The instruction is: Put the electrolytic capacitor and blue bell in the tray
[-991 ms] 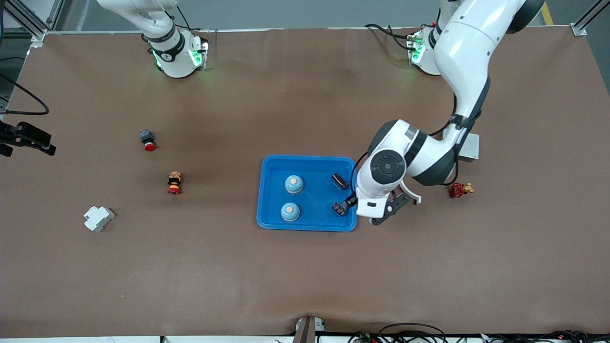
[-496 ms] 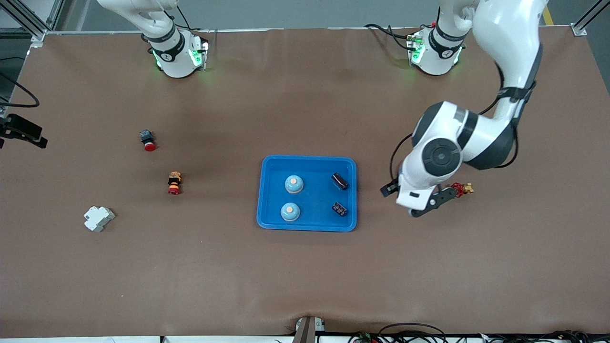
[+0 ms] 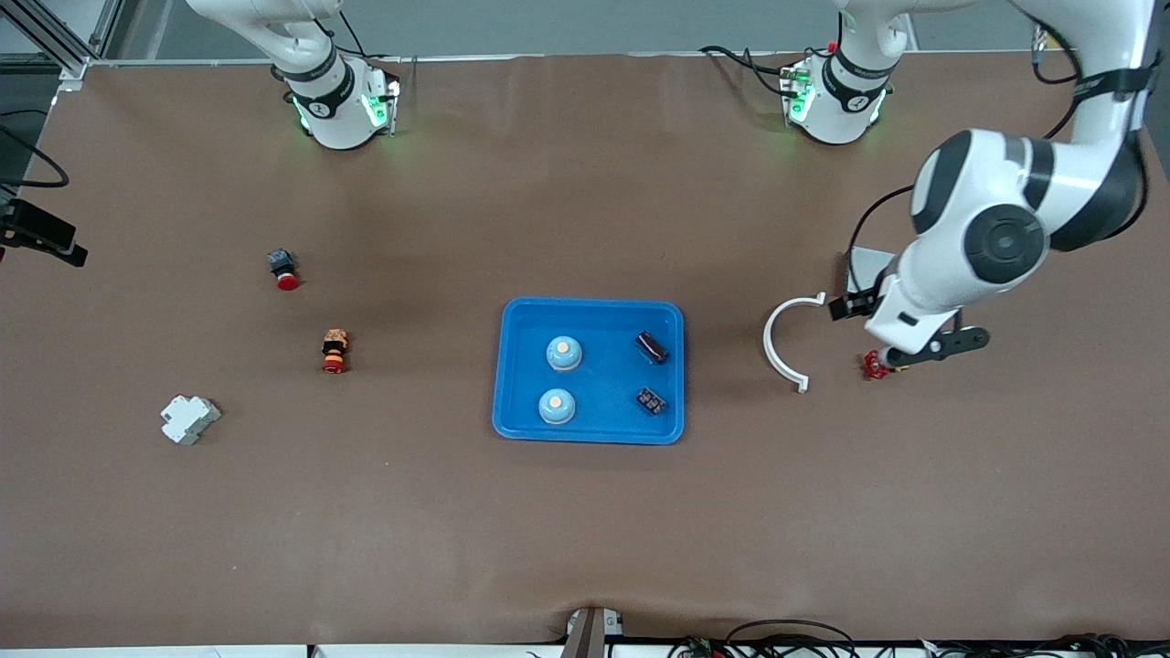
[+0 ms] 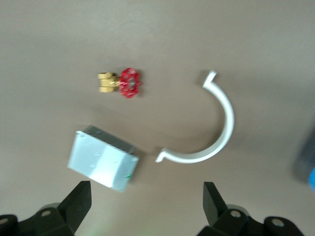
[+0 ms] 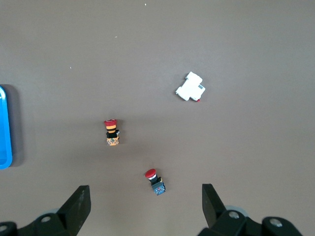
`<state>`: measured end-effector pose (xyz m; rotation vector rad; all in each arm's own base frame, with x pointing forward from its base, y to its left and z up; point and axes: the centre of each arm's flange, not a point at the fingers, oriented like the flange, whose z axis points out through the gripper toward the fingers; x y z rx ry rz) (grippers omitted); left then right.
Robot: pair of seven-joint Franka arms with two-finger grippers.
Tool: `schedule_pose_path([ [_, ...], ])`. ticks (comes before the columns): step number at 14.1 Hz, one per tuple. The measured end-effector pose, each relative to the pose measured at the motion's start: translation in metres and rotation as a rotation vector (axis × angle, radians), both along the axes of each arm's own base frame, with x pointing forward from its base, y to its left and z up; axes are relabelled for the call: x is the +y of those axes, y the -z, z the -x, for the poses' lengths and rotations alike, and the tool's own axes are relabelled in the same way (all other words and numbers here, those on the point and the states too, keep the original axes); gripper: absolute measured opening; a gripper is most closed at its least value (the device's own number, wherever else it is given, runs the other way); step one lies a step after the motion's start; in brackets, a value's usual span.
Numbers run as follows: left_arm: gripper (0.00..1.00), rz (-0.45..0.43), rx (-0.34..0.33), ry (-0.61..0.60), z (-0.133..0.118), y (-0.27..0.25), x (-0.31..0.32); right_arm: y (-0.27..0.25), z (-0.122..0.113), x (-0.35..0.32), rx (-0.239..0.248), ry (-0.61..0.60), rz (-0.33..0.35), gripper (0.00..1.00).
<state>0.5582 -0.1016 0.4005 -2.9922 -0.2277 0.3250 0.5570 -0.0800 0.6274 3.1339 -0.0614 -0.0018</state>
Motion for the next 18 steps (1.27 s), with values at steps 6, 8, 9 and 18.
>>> schedule_pose_path([
  [6, 1.00, 0.094, 0.037, 0.091, 0.037, -0.012, 0.102, -0.002, -0.002, 0.000, -0.017, 0.003, 0.002, 1.00],
  [8, 1.00, 0.090, 0.018, 0.093, 0.047, -0.010, 0.105, -0.003, -0.003, 0.000, -0.032, 0.004, 0.004, 1.00],
  [9, 1.00, 0.085, 0.008, 0.098, 0.051, -0.008, 0.103, -0.004, -0.004, 0.000, -0.040, 0.004, 0.004, 1.00],
  [18, 1.00, 0.051, -0.092, 0.113, 0.093, 0.023, 0.100, -0.004, -0.006, 0.007, -0.056, 0.027, -0.034, 1.00],
])
